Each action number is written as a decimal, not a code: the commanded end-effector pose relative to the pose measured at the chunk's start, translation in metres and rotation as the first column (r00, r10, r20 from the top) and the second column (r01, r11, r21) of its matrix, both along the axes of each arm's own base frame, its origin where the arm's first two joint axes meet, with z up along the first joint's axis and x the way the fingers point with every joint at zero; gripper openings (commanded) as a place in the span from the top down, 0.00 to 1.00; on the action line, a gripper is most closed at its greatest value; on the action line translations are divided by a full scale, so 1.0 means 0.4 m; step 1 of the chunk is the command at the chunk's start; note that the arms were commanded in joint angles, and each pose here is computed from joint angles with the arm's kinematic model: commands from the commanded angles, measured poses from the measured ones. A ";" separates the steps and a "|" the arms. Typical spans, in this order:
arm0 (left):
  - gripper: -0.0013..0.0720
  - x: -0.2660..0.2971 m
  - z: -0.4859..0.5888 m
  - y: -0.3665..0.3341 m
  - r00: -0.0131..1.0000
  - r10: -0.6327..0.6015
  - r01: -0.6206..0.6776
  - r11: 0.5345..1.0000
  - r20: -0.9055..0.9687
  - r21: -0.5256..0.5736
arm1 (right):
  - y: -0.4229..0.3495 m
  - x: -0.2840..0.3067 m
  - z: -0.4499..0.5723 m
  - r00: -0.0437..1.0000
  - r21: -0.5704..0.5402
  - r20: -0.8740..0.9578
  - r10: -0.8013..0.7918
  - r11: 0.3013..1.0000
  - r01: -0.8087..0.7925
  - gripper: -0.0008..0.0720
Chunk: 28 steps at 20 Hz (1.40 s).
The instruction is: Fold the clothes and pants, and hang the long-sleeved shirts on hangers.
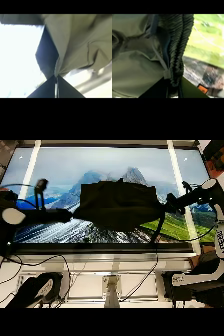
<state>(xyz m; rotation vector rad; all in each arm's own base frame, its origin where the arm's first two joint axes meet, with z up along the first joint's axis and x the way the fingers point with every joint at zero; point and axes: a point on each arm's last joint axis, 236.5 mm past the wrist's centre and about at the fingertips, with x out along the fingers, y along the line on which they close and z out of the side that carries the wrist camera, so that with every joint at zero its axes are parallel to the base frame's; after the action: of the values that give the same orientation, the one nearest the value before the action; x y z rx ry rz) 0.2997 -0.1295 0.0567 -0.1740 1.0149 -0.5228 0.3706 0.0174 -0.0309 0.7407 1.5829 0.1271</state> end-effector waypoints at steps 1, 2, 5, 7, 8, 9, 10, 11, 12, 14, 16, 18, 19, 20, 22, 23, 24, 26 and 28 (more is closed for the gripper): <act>0.97 -0.116 -0.117 -0.017 0.982 -0.055 0.071 0.994 -0.179 0.087 | 0.003 -0.061 -0.051 0.996 -0.021 -0.086 0.018 1.000 -0.019 0.94; 0.97 -0.143 -0.131 -0.051 0.975 -0.083 0.096 0.994 -0.205 0.052 | 0.011 -0.066 -0.055 0.995 -0.019 -0.092 0.025 0.999 -0.026 0.91; 0.68 -0.184 -0.157 -0.106 0.965 -0.149 0.161 0.986 -0.217 0.035 | 0.027 -0.059 -0.050 0.996 -0.016 -0.082 0.037 0.999 -0.038 0.36; 0.49 -0.166 -0.154 -0.109 0.972 -0.145 0.156 0.987 -0.182 0.045 | 0.019 -0.051 -0.038 0.996 -0.028 -0.071 0.045 0.999 -0.047 0.26; 0.49 -0.150 -0.154 -0.097 0.978 -0.130 0.141 0.988 -0.162 0.061 | 0.008 -0.043 -0.027 0.997 -0.044 -0.061 0.051 0.998 -0.054 0.26; 0.49 -0.136 -0.156 -0.082 0.982 -0.117 0.130 0.988 -0.145 0.083 | -0.003 -0.032 -0.010 0.997 -0.062 -0.047 0.063 0.996 -0.066 0.26; 0.49 -0.120 -0.157 -0.064 0.987 -0.102 0.115 0.988 -0.125 0.106 | -0.019 -0.018 0.015 0.996 -0.090 -0.028 0.079 0.993 -0.081 0.26; 0.49 -0.097 -0.149 -0.053 0.992 -0.077 0.088 0.990 -0.098 0.109 | -0.037 0.004 0.047 0.996 -0.121 0.002 0.091 0.989 -0.090 0.26; 0.49 -0.064 -0.130 -0.044 0.998 -0.033 0.038 0.995 -0.062 0.094 | -0.052 0.026 0.082 0.994 -0.150 0.034 0.101 0.984 -0.095 0.23; 0.49 0.003 -0.066 -0.032 0.997 0.078 -0.078 0.996 0.004 0.031 | -0.072 0.073 0.162 0.987 -0.193 0.113 0.115 0.977 -0.092 0.23; 0.51 0.053 0.005 -0.026 0.988 0.136 -0.135 0.991 0.070 -0.015 | -0.081 0.116 0.223 0.974 -0.221 0.192 0.119 0.972 -0.075 0.24; 0.95 0.054 0.021 -0.031 0.988 0.134 -0.132 0.991 0.071 -0.028 | -0.084 0.126 0.239 0.969 -0.229 0.212 0.126 0.970 -0.076 0.52; 0.97 0.040 0.015 -0.041 0.992 0.123 -0.122 0.992 0.041 -0.036 | -0.086 0.124 0.235 0.969 -0.233 0.210 0.132 0.969 -0.082 0.93; 0.97 0.022 0.009 -0.056 0.994 0.112 -0.112 0.992 0.006 -0.058 | -0.085 0.124 0.235 0.966 -0.235 0.214 0.144 0.968 -0.092 0.94; 0.97 0.004 0.008 -0.077 0.992 0.122 -0.123 0.985 -0.022 -0.117 | -0.074 0.146 0.246 0.958 -0.218 0.256 0.134 0.973 -0.078 0.94; 0.97 -0.004 0.006 -0.077 0.988 0.151 -0.154 0.978 -0.035 -0.142 | -0.055 0.154 0.254 0.952 -0.186 0.278 0.129 0.979 -0.078 0.94; 0.97 -0.019 -0.001 -0.074 0.978 0.200 -0.208 0.963 -0.062 -0.172 | -0.029 0.151 0.262 0.941 -0.152 0.306 0.147 0.983 -0.104 0.95; 0.97 -0.076 -0.030 -0.072 0.963 0.248 -0.266 0.942 -0.110 -0.205 | 0.005 0.117 0.250 0.937 -0.105 0.315 0.150 0.987 -0.123 0.95; 0.97 -0.149 -0.061 -0.086 0.935 0.293 -0.339 0.905 -0.201 -0.256 | 0.024 0.055 0.210 0.948 -0.086 0.292 0.128 0.991 -0.107 0.95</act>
<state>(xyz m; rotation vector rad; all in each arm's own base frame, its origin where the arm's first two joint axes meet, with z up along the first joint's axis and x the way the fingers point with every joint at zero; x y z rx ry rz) 0.2682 -0.1589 0.0446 -0.4721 0.9988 -0.4096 0.4095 0.0124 0.0615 0.5079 1.3498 0.2231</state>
